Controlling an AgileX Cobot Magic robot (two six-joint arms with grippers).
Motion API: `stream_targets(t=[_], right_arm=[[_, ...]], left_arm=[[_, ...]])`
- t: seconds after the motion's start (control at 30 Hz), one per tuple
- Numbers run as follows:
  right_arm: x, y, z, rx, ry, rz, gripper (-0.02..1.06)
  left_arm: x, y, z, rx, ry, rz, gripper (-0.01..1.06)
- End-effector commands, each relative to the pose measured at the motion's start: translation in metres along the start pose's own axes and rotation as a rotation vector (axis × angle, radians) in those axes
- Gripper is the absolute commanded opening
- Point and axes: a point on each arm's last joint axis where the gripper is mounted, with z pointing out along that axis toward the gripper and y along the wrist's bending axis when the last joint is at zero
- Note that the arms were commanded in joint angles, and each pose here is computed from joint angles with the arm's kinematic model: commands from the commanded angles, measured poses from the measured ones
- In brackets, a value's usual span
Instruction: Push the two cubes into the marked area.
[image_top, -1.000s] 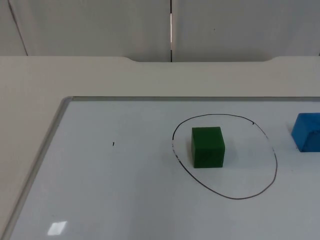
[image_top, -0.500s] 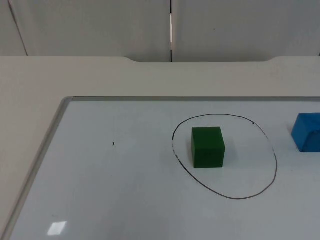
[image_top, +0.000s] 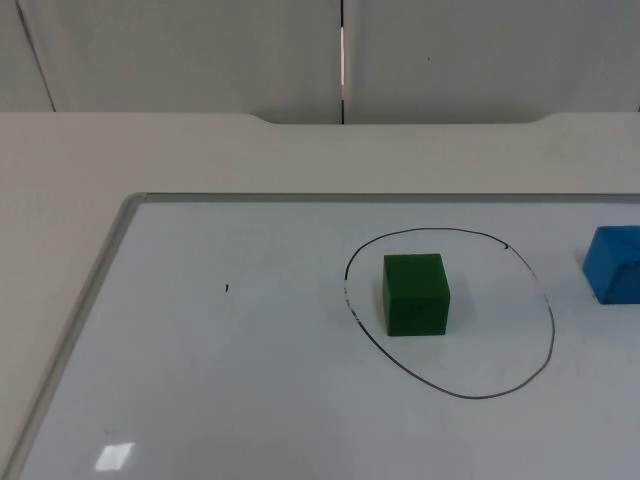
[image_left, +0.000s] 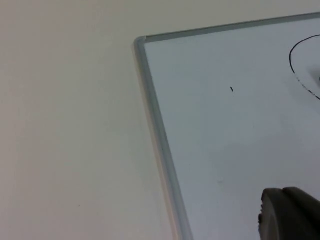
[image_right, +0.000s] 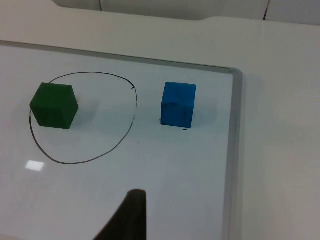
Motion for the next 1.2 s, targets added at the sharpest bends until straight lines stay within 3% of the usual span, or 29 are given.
stream_targets(t=[0.0, 0.17, 0.57, 1.17], right_arm=[[0.000, 0.000, -0.001, 0.005, -0.009, 0.004, 1.05], [0.000, 0.000, -0.001, 0.005, -0.009, 0.004, 1.05], [0.000, 0.000, -0.001, 0.005, -0.009, 0.004, 1.05], [0.000, 0.000, -0.001, 0.005, -0.009, 0.004, 1.05]], left_arm=[[0.004, 0.000, -0.002, -0.006, 0.001, -0.004, 0.00], [0.010, 0.001, -0.008, -0.013, 0.002, 0.002, 0.00], [0.026, 0.002, -0.028, -0.023, -0.170, 0.020, 0.00], [0.031, 0.003, -0.023, -0.030, -0.133, 0.024, 0.00]])
